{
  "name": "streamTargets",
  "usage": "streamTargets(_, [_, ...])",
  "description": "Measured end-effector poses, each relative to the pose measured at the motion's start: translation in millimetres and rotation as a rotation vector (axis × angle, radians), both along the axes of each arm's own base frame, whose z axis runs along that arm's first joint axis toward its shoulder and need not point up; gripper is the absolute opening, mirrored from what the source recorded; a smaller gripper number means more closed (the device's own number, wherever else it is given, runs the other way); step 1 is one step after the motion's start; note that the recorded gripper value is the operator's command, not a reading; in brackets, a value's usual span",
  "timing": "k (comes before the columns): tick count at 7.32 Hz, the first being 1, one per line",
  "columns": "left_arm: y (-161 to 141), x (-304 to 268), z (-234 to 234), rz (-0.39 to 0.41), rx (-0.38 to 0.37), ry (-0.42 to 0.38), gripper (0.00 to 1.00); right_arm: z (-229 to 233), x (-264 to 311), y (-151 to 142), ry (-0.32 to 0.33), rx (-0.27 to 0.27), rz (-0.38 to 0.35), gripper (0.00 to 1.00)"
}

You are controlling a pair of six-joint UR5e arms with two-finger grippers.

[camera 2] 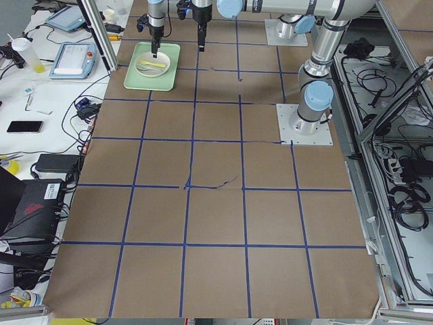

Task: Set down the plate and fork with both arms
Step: 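Move the right gripper over the plate above the yellow fork, then lower the right gripper and grasp the yellow fork's handle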

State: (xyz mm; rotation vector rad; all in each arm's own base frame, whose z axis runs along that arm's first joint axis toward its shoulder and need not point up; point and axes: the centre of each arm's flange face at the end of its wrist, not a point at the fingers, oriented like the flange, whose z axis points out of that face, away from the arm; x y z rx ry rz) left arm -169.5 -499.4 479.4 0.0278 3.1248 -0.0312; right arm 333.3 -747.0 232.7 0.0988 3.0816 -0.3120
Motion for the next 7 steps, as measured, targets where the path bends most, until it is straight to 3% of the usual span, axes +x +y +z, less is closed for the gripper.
streamTargets(2, [2.1, 0.3, -3.2, 0.0, 0.006, -0.001, 1.0, -15.2, 4.1, -4.6, -0.004, -0.005, -0.004, 0.73])
streamTargets(7, [3.2, 0.3, -2.4, 0.0, 0.004, -0.001, 1.0, -25.1, 9.3, -2.9, -0.031, 0.012, -0.029, 0.7])
